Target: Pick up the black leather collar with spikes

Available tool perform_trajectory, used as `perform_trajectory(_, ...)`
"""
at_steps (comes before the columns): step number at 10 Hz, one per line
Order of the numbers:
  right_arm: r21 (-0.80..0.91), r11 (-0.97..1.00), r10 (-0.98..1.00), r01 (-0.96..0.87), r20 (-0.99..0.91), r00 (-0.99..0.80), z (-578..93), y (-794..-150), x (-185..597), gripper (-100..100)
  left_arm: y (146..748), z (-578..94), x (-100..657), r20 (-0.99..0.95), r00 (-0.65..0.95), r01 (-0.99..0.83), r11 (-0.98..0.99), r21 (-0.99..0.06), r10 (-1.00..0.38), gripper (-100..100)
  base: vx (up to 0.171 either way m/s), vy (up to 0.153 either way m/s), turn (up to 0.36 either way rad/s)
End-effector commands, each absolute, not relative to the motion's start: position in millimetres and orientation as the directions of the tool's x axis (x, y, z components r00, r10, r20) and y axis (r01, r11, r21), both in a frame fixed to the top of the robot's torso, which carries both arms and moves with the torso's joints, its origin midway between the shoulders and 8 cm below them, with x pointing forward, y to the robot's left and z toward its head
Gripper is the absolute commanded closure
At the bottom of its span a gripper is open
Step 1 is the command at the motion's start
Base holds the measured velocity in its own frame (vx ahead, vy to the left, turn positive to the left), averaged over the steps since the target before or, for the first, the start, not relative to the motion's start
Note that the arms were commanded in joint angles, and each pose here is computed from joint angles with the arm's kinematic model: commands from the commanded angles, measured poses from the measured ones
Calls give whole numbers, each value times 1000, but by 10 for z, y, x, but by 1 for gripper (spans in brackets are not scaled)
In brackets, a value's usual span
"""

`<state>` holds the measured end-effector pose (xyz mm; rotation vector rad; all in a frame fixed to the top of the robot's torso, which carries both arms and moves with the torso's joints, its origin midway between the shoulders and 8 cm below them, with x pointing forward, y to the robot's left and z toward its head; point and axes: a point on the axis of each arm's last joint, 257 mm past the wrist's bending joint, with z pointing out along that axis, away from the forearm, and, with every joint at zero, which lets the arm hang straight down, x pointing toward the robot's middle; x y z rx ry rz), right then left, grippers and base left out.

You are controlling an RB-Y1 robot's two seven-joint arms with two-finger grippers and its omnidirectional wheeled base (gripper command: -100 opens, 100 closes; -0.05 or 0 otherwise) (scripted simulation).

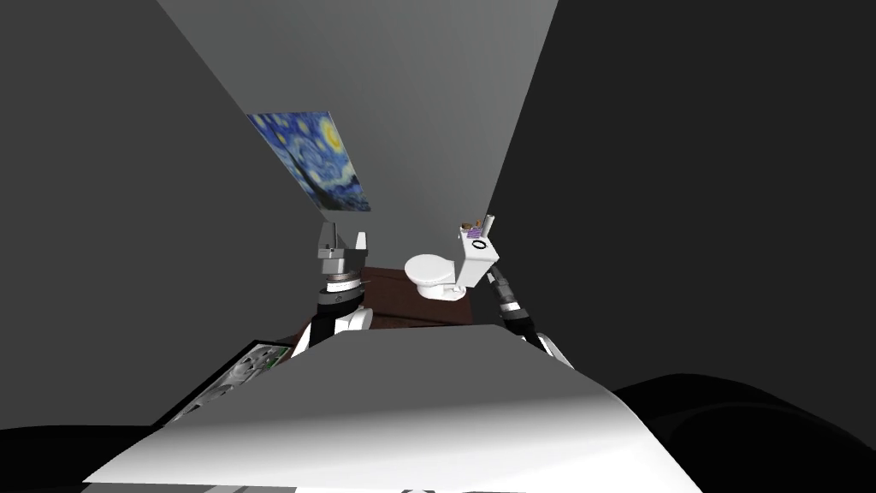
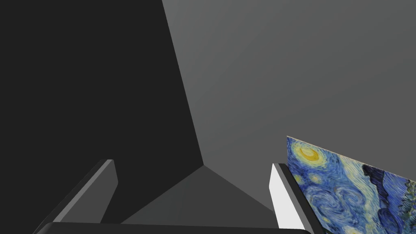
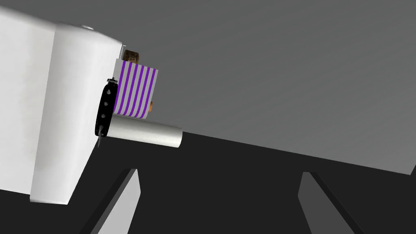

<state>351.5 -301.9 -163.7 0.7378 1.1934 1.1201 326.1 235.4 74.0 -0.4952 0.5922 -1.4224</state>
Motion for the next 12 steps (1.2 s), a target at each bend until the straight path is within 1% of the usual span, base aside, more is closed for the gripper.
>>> perform_trajectory(1, 907, 335, 934, -255, -355, -37, -1727, -3036, 3496, -100, 2354, 740, 3261, -84, 51, 761, 93, -643, -995, 0, -61, 79, -4)
perform_trajectory(2, 911, 354, 925, -213, -375, -63, -1932, -3102, 3419, -100, 2354, 740, 3262, -84, 51, 761, 93, -643, -995, 0, -61, 83, 21)
perform_trajectory(3, 906, 365, 919, -213, -387, -74, -1932, -3106, 3418, -100, 2354, 740, 3261, -84, 51, 761, 93, -643, -995, 0, -58, 72, 8)
perform_trajectory(4, 908, 384, 910, -169, -404, -99, -2137, -3184, 3328, -100, 2354, 740, 3261, -84, 51, 761, 93, -643, -995, 0, -82, 87, 32)
perform_trajectory(5, 902, 398, 901, -170, -419, -113, -2136, -3192, 3327, -100, 2354, 740, 3262, -84, 51, 761, 93, -643, -995, 0, -54, 87, 6)
perform_trajectory(6, 900, 418, 891, -125, -433, -139, -2339, -3283, 3224, -100, 2354, 739, 3262, -84, 51, 761, 93, -643, -995, 0, -40, 96, 49)
perform_trajectory(7, 892, 434, 879, -126, -450, -156, -2335, -3295, 3223, -100, 2354, 740, 3261, -84, 51, 761, 93, -643, -995, 0, -38, 78, 8)
perform_trajectory(8, 887, 455, 868, -81, -462, -181, -2533, -3400, 3107, -100, 2354, 740, 3261, -84, 51, 761, 93, -643, -995, 0, -39, 88, 42)
perform_trajectory(9, 877, 472, 855, -83, -479, -199, -2527, -3416, 3107, -100, 2354, 740, 3261, -84, 51, 761, 93, -643, -995, 0, -31, 77, 22)
perform_trajectory(10, 870, 492, 845, -38, -487, -222, -2716, -3530, 2979, -100, 2354, 739, 3261, -84, 51, 761, 93, -643, -995, 0, -26, 93, 72)
perform_trajectory(12, 856, 516, 824, -42, -509, -248, -2704, -3559, 2981, -100, 2354, 739, 3261, -84, 51, 761, 93, -643, -995, 0, -13, 49, 6)
